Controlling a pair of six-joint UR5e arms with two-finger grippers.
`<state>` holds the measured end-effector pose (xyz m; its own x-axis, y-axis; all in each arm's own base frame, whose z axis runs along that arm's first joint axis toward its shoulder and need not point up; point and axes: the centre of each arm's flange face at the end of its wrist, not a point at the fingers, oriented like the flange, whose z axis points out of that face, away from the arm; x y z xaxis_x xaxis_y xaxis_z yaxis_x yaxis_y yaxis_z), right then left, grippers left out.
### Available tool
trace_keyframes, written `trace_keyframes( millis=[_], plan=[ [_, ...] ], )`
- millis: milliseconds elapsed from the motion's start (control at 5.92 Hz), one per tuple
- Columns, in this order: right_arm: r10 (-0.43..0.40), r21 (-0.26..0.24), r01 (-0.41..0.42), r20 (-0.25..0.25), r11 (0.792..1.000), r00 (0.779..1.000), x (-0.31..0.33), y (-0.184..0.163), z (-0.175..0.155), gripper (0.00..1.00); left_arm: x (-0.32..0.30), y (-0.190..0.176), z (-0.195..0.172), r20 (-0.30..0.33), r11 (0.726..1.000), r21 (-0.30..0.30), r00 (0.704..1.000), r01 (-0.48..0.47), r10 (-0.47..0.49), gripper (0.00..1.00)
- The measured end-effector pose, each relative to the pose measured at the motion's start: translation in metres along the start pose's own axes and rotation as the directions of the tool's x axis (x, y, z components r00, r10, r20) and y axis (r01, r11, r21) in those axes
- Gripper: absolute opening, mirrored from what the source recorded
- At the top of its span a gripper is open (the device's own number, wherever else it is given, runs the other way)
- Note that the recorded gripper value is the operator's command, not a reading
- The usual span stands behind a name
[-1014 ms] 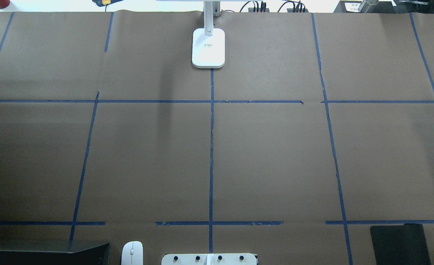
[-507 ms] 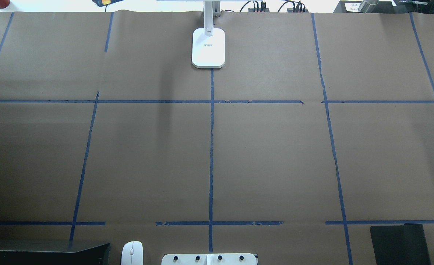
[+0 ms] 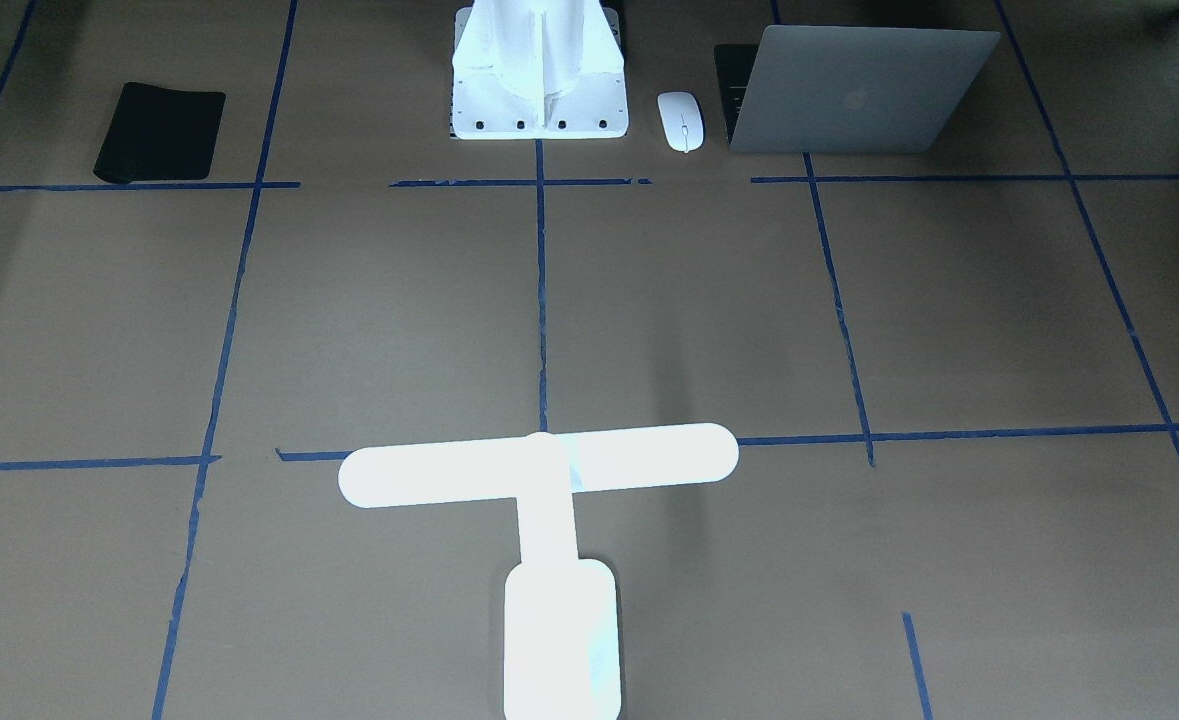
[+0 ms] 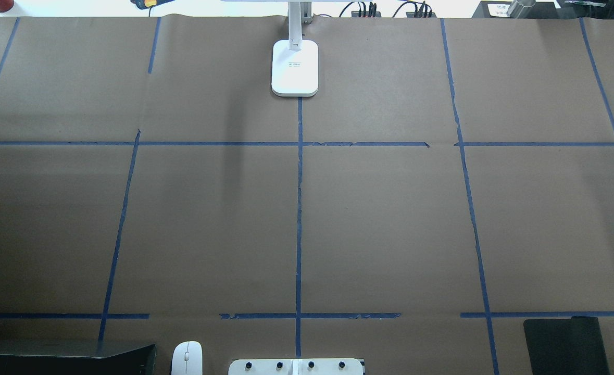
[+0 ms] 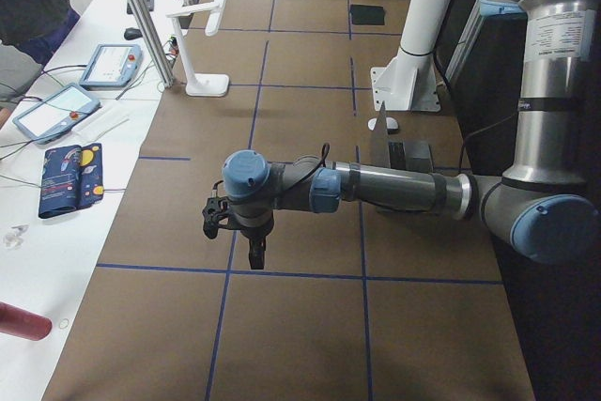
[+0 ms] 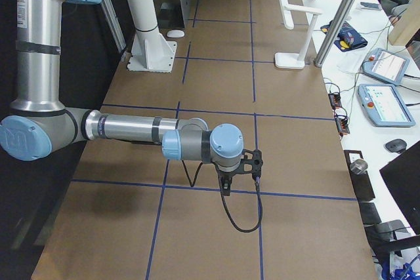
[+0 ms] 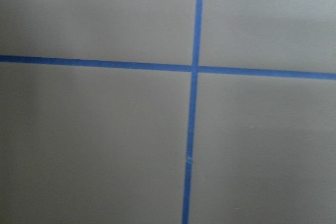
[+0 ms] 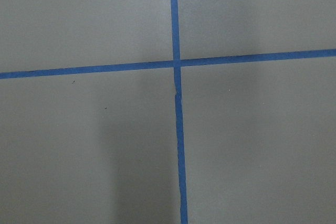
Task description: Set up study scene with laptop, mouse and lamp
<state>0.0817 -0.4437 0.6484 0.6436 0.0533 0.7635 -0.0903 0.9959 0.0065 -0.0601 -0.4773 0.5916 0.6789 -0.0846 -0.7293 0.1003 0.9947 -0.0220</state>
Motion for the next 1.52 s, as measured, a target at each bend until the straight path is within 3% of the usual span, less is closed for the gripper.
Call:
trace_keyframes(
  millis=[338,676,1183,1521],
  plan=[
    [-0.002,0.001,0.002,0.000,1.000,1.000,-0.001,0.000,-0.001,1.00,0.069,0.031,-0.028,-0.048,0.994,0.033,0.994,0.101,-0.100,1.00],
    [-0.008,0.006,0.008,0.001,1.000,1.000,-0.003,-0.002,-0.003,1.00,0.146,0.061,-0.035,-0.075,0.970,0.006,0.968,0.242,-0.240,1.00],
    [-0.031,0.023,0.031,-0.004,0.999,1.000,-0.013,-0.009,-0.011,1.00,0.229,0.147,-0.053,-0.043,0.906,-0.009,0.905,0.423,-0.423,1.00],
    [-0.026,0.034,0.026,0.001,0.999,1.000,-0.020,-0.014,-0.016,1.00,0.267,0.186,-0.061,-0.028,0.835,-0.031,0.835,0.549,-0.550,1.00]
  ],
)
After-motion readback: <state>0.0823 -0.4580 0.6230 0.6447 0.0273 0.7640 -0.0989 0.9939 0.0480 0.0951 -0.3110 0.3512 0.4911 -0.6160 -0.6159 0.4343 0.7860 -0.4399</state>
